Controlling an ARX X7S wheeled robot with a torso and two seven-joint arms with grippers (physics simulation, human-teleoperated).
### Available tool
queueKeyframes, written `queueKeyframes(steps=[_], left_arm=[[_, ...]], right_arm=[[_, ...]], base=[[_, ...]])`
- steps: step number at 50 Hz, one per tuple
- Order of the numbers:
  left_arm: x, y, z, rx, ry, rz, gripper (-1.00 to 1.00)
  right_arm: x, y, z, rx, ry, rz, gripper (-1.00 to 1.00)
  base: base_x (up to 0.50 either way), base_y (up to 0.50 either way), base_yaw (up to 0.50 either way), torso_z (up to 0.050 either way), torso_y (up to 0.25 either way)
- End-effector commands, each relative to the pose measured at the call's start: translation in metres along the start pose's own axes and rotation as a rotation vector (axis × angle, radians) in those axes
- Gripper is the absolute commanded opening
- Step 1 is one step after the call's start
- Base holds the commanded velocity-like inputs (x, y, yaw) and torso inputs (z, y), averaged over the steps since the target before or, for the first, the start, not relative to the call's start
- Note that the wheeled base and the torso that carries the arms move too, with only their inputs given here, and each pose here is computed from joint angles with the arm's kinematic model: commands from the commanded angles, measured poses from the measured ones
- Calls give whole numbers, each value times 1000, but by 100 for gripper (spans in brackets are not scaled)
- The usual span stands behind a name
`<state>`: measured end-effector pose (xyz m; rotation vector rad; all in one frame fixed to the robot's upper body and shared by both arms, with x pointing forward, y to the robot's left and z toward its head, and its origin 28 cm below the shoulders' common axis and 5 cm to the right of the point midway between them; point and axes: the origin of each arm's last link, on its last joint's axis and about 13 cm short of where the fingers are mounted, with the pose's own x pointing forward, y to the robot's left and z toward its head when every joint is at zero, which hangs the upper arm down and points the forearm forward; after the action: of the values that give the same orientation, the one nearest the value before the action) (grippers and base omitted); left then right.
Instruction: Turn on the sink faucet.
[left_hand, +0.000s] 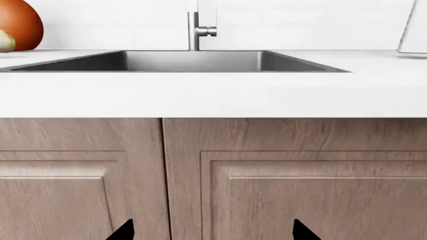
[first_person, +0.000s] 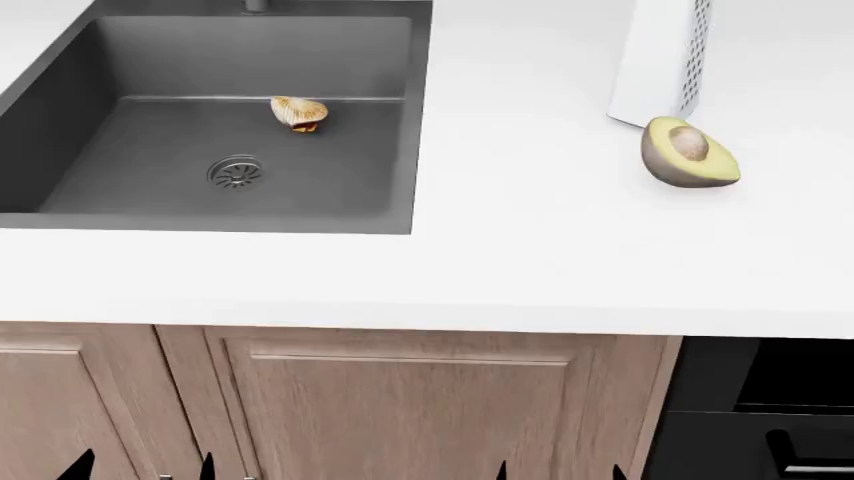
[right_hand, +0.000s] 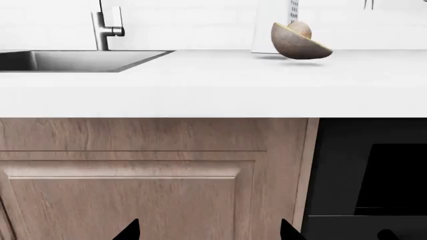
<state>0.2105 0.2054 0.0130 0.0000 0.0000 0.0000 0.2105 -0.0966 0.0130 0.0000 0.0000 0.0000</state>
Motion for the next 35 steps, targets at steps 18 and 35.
queueKeyframes(steps=[18,35], left_arm=[[1,1,-3,42,35,28,100],[-1,2,-3,40,38,23,100]], right_arm=[[-1,2,0,-7,3,24,100],[0,2,0,-7,3,25,100]], base=[[0,55,0,0,0],[11,500,0,0,0]])
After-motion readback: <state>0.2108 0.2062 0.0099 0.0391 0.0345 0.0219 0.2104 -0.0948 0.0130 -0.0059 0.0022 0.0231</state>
